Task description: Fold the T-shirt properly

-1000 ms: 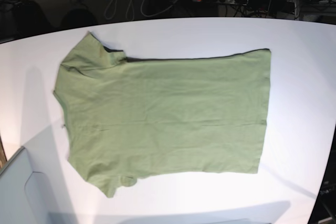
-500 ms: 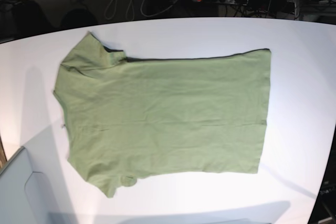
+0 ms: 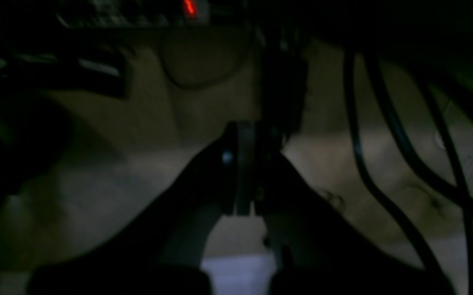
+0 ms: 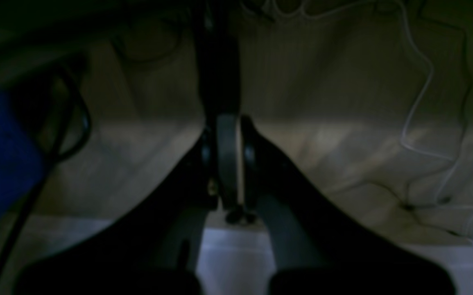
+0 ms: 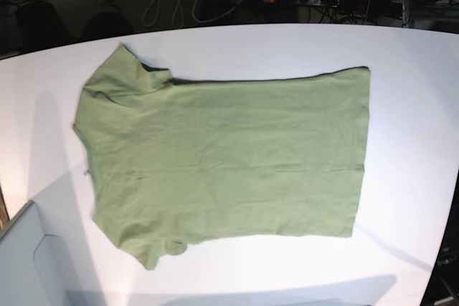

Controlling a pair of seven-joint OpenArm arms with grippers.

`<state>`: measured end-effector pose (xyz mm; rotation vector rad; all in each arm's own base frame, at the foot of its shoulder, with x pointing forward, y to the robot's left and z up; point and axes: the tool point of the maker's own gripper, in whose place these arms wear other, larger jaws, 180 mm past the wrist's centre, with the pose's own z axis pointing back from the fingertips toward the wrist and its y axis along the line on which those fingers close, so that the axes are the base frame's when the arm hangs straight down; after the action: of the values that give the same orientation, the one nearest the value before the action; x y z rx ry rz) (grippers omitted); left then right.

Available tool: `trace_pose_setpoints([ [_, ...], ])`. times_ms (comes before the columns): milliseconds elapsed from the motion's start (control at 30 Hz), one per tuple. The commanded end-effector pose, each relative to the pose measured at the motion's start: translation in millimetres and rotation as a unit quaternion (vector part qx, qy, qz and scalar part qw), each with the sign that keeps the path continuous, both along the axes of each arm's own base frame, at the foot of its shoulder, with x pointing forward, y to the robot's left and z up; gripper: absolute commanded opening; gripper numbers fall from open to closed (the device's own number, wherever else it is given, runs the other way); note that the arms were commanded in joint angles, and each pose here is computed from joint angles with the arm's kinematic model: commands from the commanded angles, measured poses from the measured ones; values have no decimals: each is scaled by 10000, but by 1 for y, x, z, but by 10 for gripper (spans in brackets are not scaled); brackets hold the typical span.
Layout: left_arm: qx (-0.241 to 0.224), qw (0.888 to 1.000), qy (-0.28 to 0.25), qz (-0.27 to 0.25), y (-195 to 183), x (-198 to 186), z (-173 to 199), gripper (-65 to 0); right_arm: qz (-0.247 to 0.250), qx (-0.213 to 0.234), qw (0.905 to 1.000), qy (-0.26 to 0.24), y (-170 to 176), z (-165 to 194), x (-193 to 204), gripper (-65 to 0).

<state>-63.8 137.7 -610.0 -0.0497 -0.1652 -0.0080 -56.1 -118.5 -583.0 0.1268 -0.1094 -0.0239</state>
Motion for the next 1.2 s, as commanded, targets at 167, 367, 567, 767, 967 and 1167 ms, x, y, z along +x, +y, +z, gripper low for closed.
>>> trace_pose_setpoints([
  [167, -38, 9972, -736, -139, 1, 18, 46, -650, 114, -5, 9983, -576, -5, 49, 6, -650],
  [367, -60, 9919, -1253, -221, -1, 29, 92, -650, 273, -16, 9944, -1024, -8, 96, 13, -650],
  [567, -66, 9841, -1723, -427, 1, 45, 136, -650, 299, 9, 9874, -1551, -4, 146, 33, -650],
  [767, -91, 9711, -2290, -658, 1, 76, 174, -650, 312, -128, 9755, -2174, -12, 191, 65, -650],
  [967, -145, 9554, -2864, -710, -6, 109, 208, -650, 405, -300, 9747, -2179, -20, 206, 89, -650],
  [1167, -185, 9377, -3392, -733, -12, 139, 239, -650, 421, -295, 9708, -2344, -18, 208, 109, -650],
])
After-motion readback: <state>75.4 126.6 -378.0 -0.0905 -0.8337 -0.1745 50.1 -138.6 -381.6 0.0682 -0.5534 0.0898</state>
